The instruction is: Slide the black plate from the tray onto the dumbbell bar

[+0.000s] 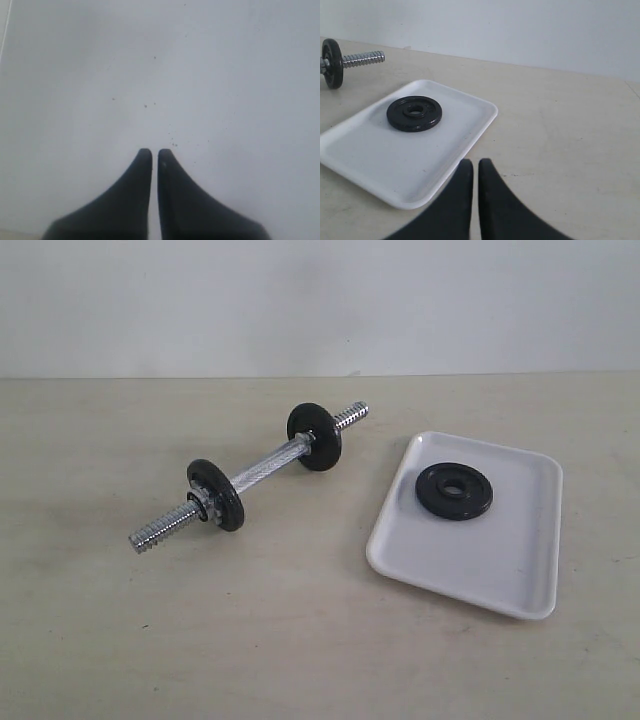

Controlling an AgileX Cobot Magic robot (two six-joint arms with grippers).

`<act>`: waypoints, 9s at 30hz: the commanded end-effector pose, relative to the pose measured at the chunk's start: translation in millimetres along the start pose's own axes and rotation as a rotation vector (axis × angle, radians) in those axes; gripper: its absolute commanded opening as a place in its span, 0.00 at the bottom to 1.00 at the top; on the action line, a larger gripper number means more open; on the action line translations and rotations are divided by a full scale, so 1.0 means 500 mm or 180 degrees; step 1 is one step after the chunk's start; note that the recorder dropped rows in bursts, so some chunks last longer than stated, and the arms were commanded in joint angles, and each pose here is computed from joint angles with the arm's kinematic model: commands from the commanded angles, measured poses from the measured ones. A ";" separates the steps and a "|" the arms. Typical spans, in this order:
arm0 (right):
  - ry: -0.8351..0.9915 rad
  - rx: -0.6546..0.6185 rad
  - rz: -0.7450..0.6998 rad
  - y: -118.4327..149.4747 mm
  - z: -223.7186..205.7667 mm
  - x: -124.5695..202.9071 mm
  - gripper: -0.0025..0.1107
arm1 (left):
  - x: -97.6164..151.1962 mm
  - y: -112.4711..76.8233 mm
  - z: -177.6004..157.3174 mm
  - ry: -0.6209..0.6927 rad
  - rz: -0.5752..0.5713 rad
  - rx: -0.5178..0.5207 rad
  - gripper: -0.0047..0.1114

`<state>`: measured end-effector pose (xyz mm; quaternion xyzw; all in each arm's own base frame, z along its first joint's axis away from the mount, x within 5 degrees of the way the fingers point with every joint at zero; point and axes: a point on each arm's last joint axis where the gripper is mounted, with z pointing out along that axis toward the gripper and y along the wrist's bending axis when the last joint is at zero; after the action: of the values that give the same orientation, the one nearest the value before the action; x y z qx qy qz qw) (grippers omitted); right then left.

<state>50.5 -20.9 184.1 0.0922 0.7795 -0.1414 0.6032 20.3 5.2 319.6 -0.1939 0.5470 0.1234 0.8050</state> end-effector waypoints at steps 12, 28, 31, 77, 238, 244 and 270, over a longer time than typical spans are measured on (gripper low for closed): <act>-0.0023 0.0007 0.0003 0.000 -0.001 -0.001 0.02 | -0.036 -0.027 -0.014 0.0209 0.0231 0.0259 0.07; -0.0023 0.0007 0.0003 0.000 -0.001 -0.001 0.02 | -0.017 -0.030 -0.016 0.0486 0.0219 0.0427 0.07; -0.0023 0.0007 -0.0024 0.000 -0.001 -0.001 0.02 | -0.018 -0.029 -0.015 0.0461 0.0216 0.0413 0.07; -0.3474 -0.2214 0.4964 -0.053 -0.110 -0.163 0.02 | -0.022 -0.029 -0.015 0.0408 0.0185 0.0487 0.07; 0.1082 -0.0807 0.0291 0.019 0.348 -0.482 0.94 | 0.746 -0.348 0.603 0.3979 0.2125 0.2239 0.58; 0.1082 -0.0809 0.0297 0.020 0.348 -0.482 0.94 | 0.746 -0.347 0.601 0.4022 0.2131 0.2244 0.38; 0.1100 -0.0815 0.0294 0.020 0.348 -0.481 0.94 | 0.812 -0.326 0.561 0.4492 0.2212 0.2301 0.07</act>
<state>274.2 -62.3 374.9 0.0751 0.8778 0.0054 0.4731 485.6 -18.5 96.8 0.2200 0.9324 0.0517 0.2820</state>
